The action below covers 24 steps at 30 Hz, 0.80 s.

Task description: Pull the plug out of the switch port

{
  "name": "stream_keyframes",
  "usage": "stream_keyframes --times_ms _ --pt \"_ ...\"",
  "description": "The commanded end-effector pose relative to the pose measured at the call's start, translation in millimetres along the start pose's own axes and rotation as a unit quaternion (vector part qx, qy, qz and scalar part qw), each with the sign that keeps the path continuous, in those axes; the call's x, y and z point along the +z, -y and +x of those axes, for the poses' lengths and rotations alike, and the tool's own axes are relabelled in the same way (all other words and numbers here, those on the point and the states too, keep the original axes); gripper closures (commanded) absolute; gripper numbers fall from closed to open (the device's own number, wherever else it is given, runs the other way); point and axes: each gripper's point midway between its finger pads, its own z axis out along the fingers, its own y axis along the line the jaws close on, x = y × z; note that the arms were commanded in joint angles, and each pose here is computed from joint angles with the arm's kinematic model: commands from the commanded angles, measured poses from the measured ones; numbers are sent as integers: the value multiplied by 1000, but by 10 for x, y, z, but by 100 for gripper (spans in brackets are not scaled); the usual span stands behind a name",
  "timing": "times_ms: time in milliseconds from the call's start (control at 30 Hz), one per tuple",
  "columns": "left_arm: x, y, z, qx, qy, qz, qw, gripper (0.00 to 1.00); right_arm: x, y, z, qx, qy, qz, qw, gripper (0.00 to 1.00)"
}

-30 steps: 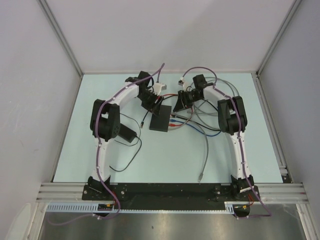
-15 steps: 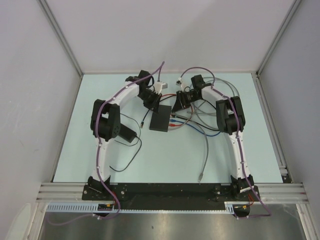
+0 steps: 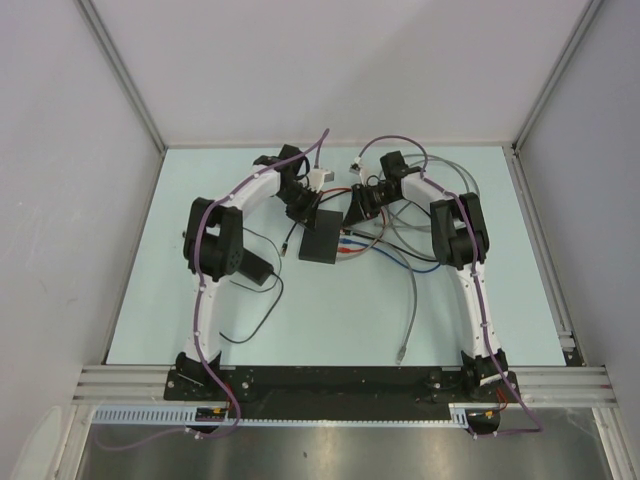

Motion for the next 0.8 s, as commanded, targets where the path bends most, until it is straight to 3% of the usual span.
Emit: stream_keyframes --times_ms 0,767 --pt "148 -133 130 -9 -25 -28 999 99 183 273 530 36 -69 34 996 66" --pt "208 -103 185 -11 -33 -18 999 100 177 400 474 61 -53 47 996 75"
